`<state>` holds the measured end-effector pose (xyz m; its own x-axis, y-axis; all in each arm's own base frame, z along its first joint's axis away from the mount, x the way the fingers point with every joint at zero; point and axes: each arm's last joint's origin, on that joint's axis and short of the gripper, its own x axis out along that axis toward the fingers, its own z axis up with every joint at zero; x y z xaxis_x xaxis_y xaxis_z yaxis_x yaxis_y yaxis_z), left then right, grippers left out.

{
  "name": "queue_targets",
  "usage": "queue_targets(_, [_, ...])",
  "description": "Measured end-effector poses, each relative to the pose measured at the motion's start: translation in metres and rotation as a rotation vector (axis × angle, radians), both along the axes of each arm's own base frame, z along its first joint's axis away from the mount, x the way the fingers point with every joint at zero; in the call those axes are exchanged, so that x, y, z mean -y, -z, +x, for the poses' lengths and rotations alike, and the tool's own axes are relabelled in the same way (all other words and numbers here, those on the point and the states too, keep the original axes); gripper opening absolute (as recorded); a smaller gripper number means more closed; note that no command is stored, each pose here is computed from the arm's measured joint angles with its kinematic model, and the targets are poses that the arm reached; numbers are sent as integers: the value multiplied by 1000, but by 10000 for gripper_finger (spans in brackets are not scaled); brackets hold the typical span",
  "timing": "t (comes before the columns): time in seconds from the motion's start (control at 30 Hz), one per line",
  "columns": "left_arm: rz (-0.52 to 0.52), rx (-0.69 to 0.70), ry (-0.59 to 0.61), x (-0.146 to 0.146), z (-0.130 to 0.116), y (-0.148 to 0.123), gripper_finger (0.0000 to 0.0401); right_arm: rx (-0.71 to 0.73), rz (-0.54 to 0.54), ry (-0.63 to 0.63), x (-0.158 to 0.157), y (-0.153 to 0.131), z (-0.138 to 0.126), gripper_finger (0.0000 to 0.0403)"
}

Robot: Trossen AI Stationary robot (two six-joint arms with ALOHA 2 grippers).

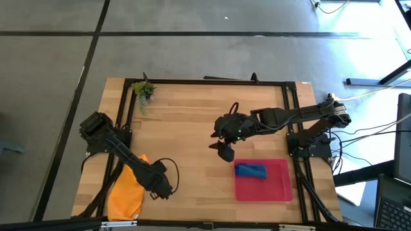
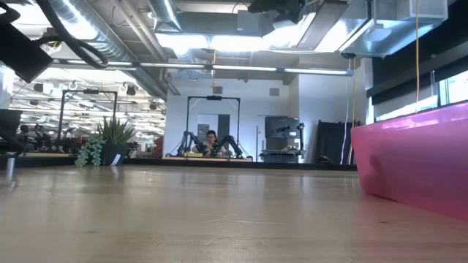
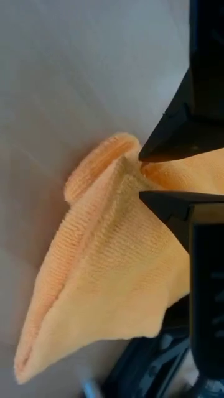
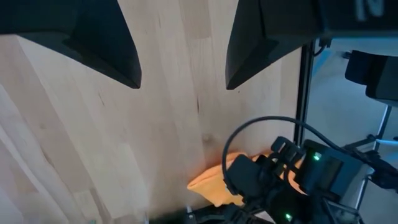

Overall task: Roll microfiber towels into tight, uniform cylinder then place into a basket
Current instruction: Move the orange microfiber towel to the center of the table

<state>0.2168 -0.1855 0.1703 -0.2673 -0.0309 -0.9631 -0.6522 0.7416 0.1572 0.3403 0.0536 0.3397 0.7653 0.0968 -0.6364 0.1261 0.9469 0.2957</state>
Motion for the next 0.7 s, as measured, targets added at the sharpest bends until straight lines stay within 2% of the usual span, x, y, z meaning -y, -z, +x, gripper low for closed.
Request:
queue_targets(0.3, [1,-4,41,9,-8,0,71,45,5,13,4,-3,3,234])
queue_targets(0.7, [81,15,117,17,-22,-1,71,42,3,9,4,-3,3,234])
